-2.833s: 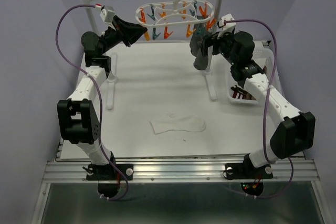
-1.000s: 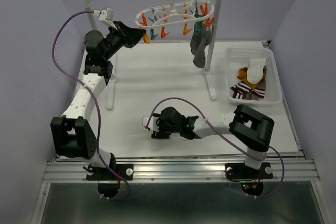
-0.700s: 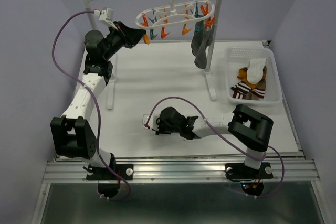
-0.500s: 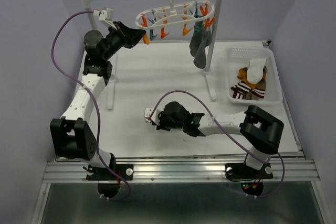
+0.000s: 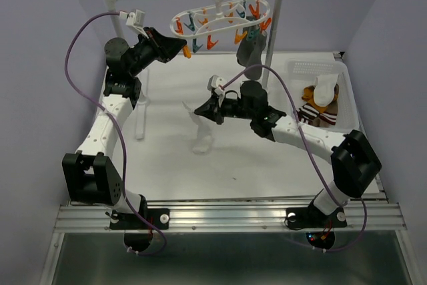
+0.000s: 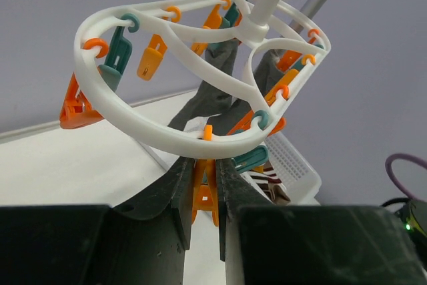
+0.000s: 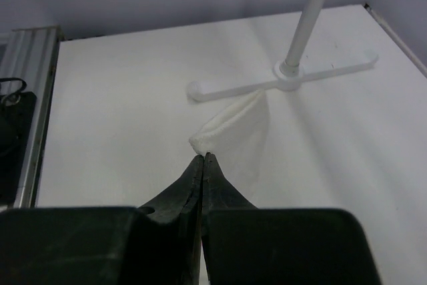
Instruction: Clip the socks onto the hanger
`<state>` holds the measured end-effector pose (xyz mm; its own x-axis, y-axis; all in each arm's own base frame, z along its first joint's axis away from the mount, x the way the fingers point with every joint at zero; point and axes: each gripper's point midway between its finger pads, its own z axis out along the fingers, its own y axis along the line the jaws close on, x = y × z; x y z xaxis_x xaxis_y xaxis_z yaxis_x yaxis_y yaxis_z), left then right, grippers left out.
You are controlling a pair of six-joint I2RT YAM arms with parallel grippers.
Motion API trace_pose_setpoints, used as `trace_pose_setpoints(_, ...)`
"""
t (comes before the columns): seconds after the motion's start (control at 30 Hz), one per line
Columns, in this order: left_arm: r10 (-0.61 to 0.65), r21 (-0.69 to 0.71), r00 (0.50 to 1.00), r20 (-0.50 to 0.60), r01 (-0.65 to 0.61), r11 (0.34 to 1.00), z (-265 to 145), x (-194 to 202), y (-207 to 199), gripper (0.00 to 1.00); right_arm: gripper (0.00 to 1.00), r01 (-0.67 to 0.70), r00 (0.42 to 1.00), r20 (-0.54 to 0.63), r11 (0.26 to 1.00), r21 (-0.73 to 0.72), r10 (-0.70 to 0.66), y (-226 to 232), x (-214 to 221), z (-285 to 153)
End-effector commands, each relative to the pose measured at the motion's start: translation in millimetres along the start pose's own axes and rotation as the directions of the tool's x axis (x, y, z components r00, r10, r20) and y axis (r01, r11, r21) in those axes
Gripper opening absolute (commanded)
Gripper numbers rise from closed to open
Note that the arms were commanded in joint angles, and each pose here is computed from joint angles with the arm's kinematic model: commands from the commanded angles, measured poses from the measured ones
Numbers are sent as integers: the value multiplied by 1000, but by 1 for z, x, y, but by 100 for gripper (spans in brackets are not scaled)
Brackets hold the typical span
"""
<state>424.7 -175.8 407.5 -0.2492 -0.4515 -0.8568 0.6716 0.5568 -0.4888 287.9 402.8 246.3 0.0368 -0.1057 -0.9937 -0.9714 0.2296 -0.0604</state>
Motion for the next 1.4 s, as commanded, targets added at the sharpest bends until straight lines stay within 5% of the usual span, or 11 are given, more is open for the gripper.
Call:
trace_pose_setpoints(0.0, 104, 135, 994, 43, -109, 985, -6, -30, -46, 0, 1, 6, 995, 104, 994, -113, 6, -7, -44, 2)
trace_pose_setpoints(0.3, 136, 199, 990, 31, -139, 970, -8, -29, -58, 0, 1, 28, 988, 152, 990, -140, -6, -58, -75, -3)
trace_pose_setpoints(0.7, 123, 271, 992, 18, -123, 955, -4, -24, -62, 0, 1, 83, 979, 200, 960, -267, -29, -70, -102, 2)
trace_pose_setpoints(1.37, 138, 391, 990, -16, -121, 912, -5, -13, -73, 0, 1, -38, 961, 258, 973, -227, 97, -103, -143, -8)
